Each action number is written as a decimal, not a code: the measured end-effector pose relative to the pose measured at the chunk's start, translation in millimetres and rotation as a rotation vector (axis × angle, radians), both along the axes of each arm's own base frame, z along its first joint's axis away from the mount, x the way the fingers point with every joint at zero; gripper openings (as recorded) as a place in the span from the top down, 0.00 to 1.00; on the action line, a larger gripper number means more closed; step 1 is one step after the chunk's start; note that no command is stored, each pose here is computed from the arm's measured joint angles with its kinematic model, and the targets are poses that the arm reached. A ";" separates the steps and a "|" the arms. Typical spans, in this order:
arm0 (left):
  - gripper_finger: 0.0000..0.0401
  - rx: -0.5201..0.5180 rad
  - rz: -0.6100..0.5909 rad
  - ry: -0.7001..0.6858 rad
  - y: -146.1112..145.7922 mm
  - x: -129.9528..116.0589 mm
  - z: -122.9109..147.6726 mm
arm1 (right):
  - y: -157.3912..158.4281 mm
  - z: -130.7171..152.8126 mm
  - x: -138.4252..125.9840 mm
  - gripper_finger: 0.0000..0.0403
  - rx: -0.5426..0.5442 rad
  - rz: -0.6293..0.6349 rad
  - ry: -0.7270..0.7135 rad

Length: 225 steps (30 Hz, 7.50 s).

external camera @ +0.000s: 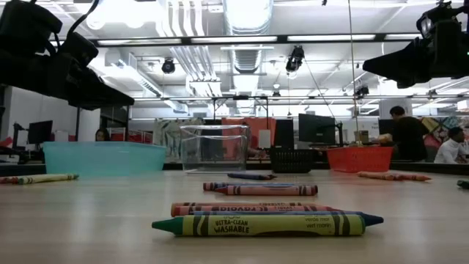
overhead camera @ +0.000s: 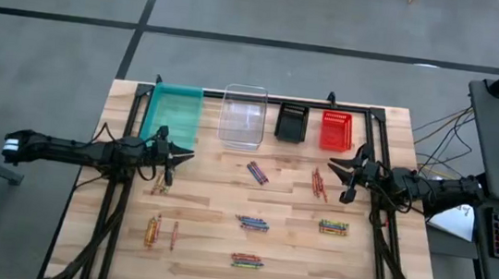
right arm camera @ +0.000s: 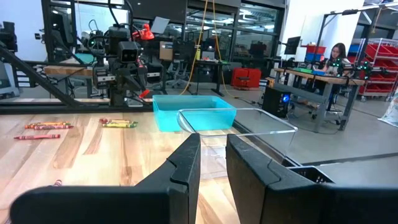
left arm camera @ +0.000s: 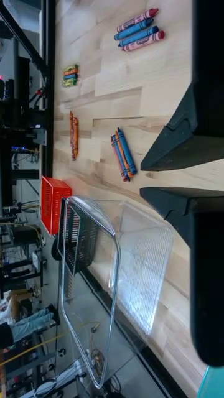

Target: Sort crayons

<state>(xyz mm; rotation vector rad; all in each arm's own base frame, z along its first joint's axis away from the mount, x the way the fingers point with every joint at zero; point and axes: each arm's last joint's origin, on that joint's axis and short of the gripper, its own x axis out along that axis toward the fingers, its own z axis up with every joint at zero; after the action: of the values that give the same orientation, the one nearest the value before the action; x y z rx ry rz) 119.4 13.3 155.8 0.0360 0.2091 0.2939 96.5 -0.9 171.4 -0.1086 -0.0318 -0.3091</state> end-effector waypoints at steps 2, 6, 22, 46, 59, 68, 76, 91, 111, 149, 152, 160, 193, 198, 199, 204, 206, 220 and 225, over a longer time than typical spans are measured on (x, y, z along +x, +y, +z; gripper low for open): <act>0.91 0.000 0.000 0.000 0.0 0.0 0.0 | 0.0 -0.1 0.0 0.83 0.000 0.000 0.000; 0.91 0.000 0.001 0.000 0.0 0.0 -0.1 | 0.0 -0.1 0.0 0.83 0.000 0.000 0.000; 0.91 -0.480 0.152 -0.338 2.6 3.4 15.5 | -3.1 0.9 -0.9 0.83 0.622 -0.060 -0.239; 0.91 -0.808 -0.178 -0.276 -22.1 67.0 71.2 | -1.3 30.1 -5.6 0.83 0.745 0.139 -0.540; 0.91 -0.950 0.215 0.435 -87.0 80.6 99.1 | 1.4 28.2 2.8 0.83 0.741 0.175 -0.443; 0.91 -1.097 0.371 0.609 -149.1 81.8 87.1 | 1.8 24.7 7.3 0.83 0.739 0.157 -0.398; 0.90 -1.131 0.533 0.710 -176.1 78.2 55.2 | 1.8 23.4 8.6 0.83 0.738 0.145 -0.386; 0.62 -1.027 0.686 0.835 -184.7 84.9 17.4 | 1.7 23.9 8.4 0.83 0.738 0.146 -0.390; 0.65 -0.907 0.787 0.874 -187.9 90.6 -17.5 | 1.5 40.2 6.2 0.83 0.731 0.160 -0.430; 1.00 -0.640 0.425 0.602 -158.2 112.0 66.8 | 1.5 40.2 6.3 0.83 0.681 0.151 -0.414; 1.00 -0.548 0.361 0.529 -139.8 120.5 88.3 | 1.4 40.2 6.3 0.83 0.680 0.151 -0.414; 1.00 -0.274 0.229 0.385 -82.6 145.4 129.0 | 0.9 39.7 6.7 0.83 0.659 0.124 -0.410; 1.00 -0.126 0.365 0.274 180.6 208.1 102.4 | -9.3 85.9 45.7 0.83 0.412 -0.293 -0.085; 1.00 -0.171 0.387 0.391 197.2 231.9 88.8 | -8.9 84.3 50.7 0.83 0.429 -0.295 -0.072; 1.00 -0.176 0.383 0.431 199.4 235.7 86.7 | -8.9 83.8 51.3 0.83 0.436 -0.296 -0.073; 1.00 -0.174 0.357 0.566 208.0 248.8 76.5 | -8.6 80.3 54.8 0.83 0.450 -0.297 -0.056; 1.00 -0.172 0.351 0.586 209.1 250.6 74.4 | -8.5 79.4 55.9 0.83 0.453 -0.298 -0.051; 1.00 0.149 0.027 0.893 203.2 242.7 64.5 | -7.5 77.2 58.1 0.83 0.456 -0.274 -0.032; 1.00 0.159 -0.042 0.891 202.4 243.1 62.8 | -7.5 77.2 58.1 0.83 0.452 -0.274 -0.030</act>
<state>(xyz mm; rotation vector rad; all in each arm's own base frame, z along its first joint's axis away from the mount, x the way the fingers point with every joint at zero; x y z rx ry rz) 362.4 215.6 218.6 0.3310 1.0677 0.2362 154.6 -8.5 248.6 0.3432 0.0242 -0.5842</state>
